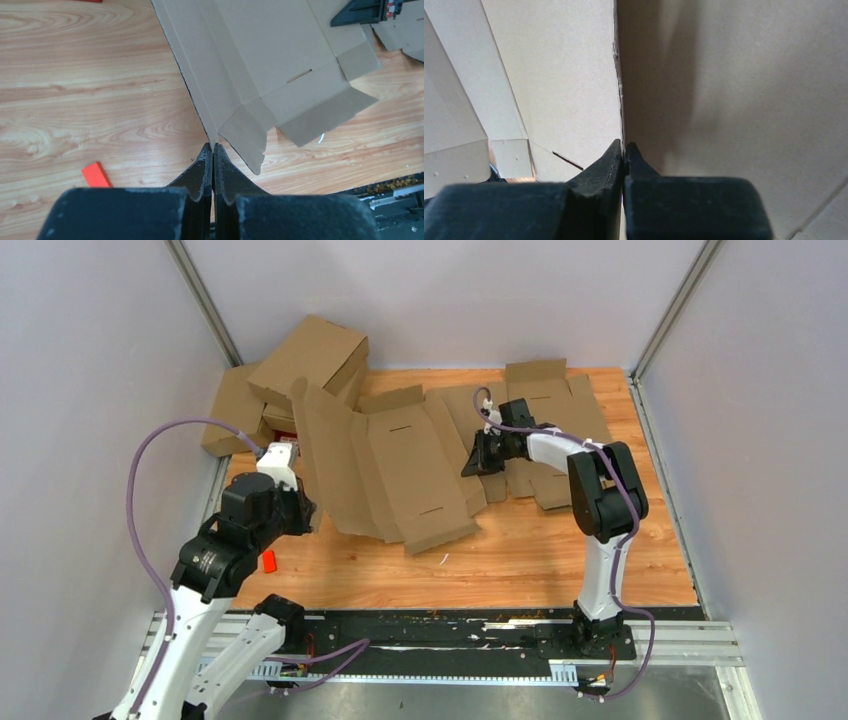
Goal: Fold the paper box
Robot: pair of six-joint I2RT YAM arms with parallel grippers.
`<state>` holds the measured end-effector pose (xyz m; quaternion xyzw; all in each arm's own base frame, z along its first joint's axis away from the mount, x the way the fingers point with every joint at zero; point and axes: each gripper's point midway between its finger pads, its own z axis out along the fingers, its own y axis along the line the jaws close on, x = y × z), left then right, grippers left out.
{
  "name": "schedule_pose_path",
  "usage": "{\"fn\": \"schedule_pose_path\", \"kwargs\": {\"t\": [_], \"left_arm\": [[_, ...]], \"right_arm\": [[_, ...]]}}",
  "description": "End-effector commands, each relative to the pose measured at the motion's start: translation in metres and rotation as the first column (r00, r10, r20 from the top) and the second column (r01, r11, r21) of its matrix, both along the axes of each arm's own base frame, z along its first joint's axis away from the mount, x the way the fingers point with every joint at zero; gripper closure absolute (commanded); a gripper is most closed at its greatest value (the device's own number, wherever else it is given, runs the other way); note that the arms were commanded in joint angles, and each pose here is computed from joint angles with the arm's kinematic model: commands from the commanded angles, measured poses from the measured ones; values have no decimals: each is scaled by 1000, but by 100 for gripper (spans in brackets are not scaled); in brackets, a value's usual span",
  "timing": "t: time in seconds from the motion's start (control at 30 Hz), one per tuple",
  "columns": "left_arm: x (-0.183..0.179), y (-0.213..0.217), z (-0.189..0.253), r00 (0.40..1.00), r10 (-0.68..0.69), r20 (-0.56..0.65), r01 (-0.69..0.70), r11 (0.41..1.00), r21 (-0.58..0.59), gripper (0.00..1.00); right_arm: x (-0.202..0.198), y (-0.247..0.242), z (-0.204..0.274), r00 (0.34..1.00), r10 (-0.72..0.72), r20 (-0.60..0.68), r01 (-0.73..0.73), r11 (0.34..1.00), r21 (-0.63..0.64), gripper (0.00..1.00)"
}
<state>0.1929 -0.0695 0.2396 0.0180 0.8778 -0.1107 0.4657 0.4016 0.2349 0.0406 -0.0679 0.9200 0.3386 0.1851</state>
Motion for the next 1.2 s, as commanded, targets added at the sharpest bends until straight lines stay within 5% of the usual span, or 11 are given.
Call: {"fn": "schedule_pose_path", "kwargs": {"t": [0.0, 0.37, 0.6, 0.77, 0.83, 1.0, 1.17], "left_arm": [[10, -21, 3, 997, -76, 29, 78, 995, -64, 98], [26, -66, -31, 979, -191, -69, 177, 970, -165, 100], [25, -92, -25, 955, -294, -42, 275, 929, -250, 99], [28, -80, -24, 963, -266, -41, 255, 951, -173, 96], [30, -74, -17, 972, -234, -2, 230, 959, -164, 92], [32, -61, -21, 992, -125, 5, 124, 974, -188, 52], [32, -64, -48, 994, -85, -75, 66, 971, -229, 46]], "right_arm": [[7, -29, -22, 996, -88, -15, 86, 994, -72, 100], [17, -116, -37, 939, -336, -70, 331, 941, -70, 100], [20, -144, -2, 905, -420, 61, 425, 896, -130, 100], [6, -131, 38, 910, -390, 144, 405, 908, -104, 100], [-7, -108, 49, 926, -342, 161, 357, 931, -74, 99], [-42, -85, 57, 939, -278, 203, 301, 949, -96, 98], [-66, -96, 51, 939, -272, 208, 305, 941, -144, 96]]}}
